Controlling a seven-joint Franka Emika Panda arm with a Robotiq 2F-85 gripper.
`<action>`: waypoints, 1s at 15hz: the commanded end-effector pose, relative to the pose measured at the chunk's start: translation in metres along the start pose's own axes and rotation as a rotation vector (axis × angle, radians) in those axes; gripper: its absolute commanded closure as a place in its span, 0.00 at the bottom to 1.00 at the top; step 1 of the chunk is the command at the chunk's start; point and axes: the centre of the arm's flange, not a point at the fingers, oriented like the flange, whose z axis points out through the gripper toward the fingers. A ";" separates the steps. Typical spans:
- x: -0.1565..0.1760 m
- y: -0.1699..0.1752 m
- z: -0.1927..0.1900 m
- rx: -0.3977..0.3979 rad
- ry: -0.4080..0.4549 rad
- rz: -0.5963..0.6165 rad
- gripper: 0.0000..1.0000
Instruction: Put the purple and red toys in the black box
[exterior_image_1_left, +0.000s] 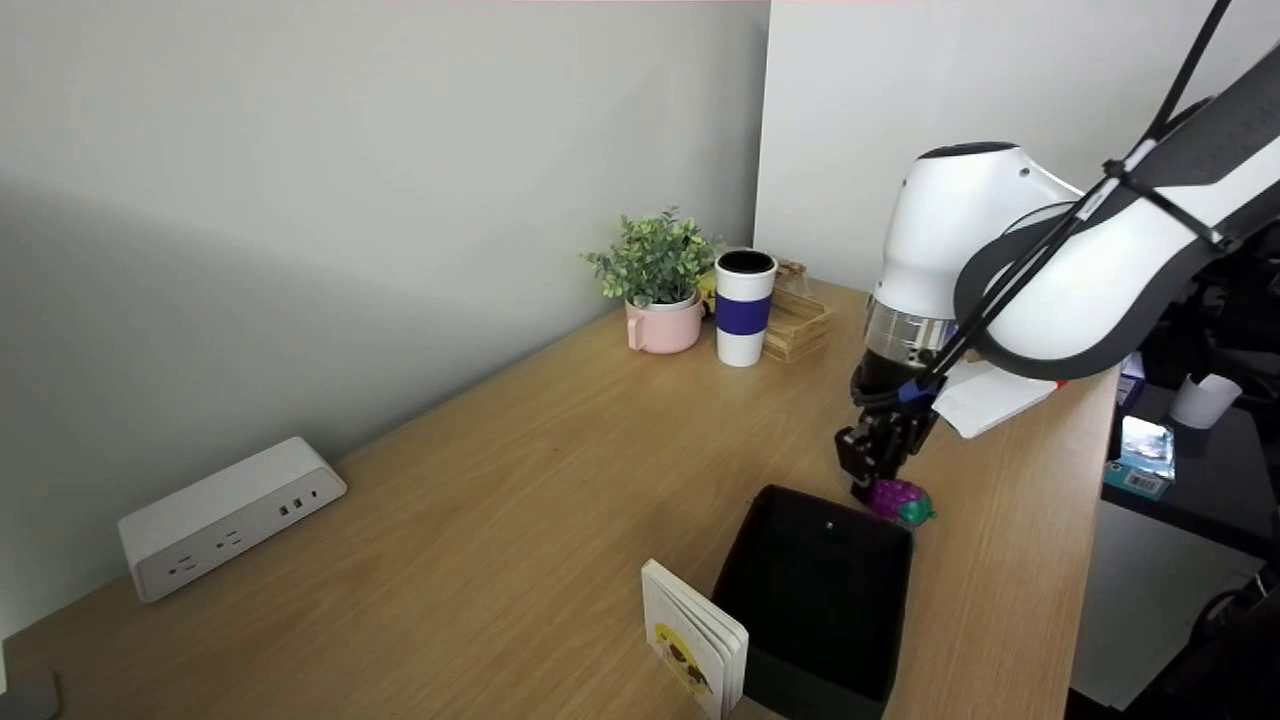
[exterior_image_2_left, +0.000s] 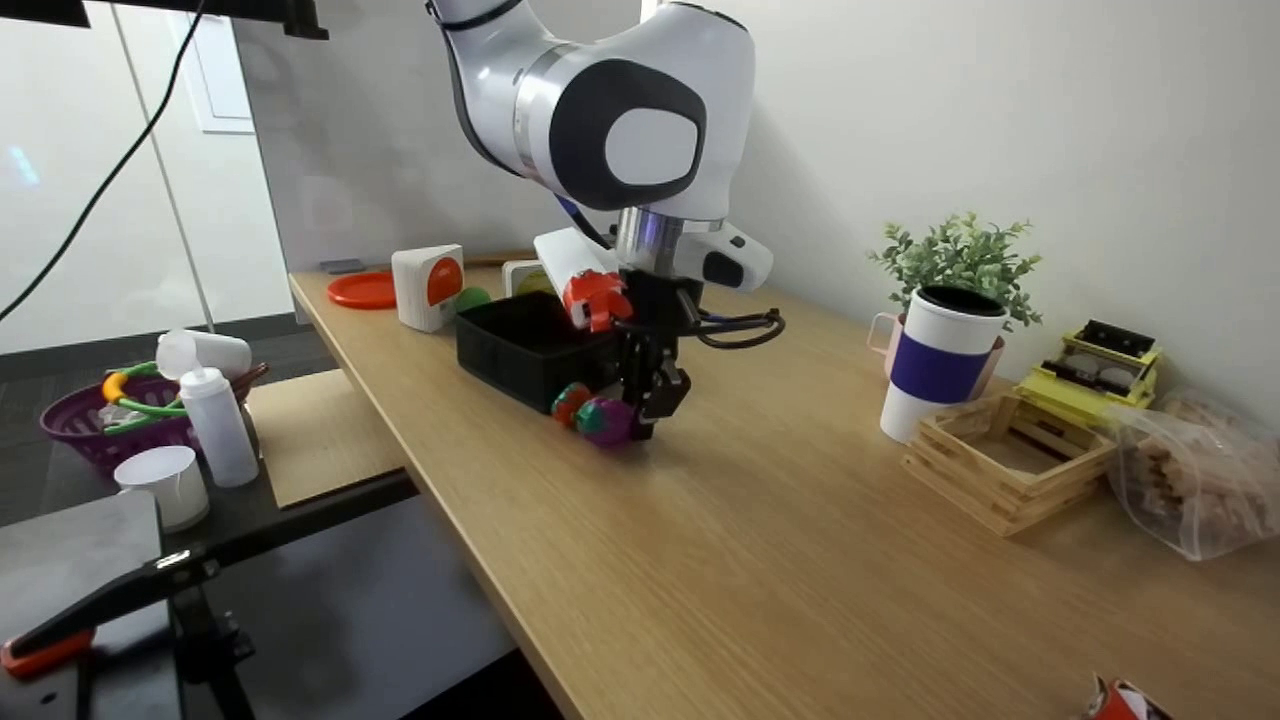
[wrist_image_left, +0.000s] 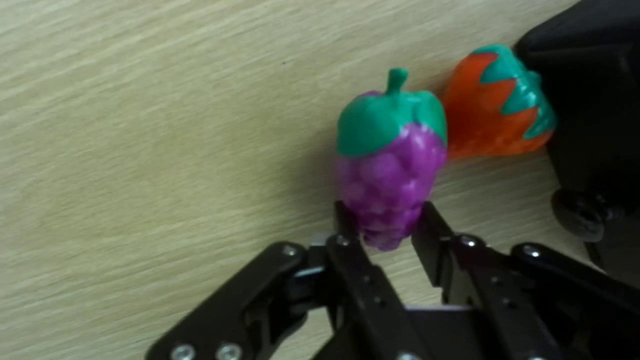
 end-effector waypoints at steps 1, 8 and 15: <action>0.006 -0.002 -0.003 -0.010 -0.008 0.010 0.92; 0.002 -0.005 -0.051 -0.057 0.096 0.010 0.92; -0.001 -0.032 -0.116 -0.119 0.252 -0.039 0.92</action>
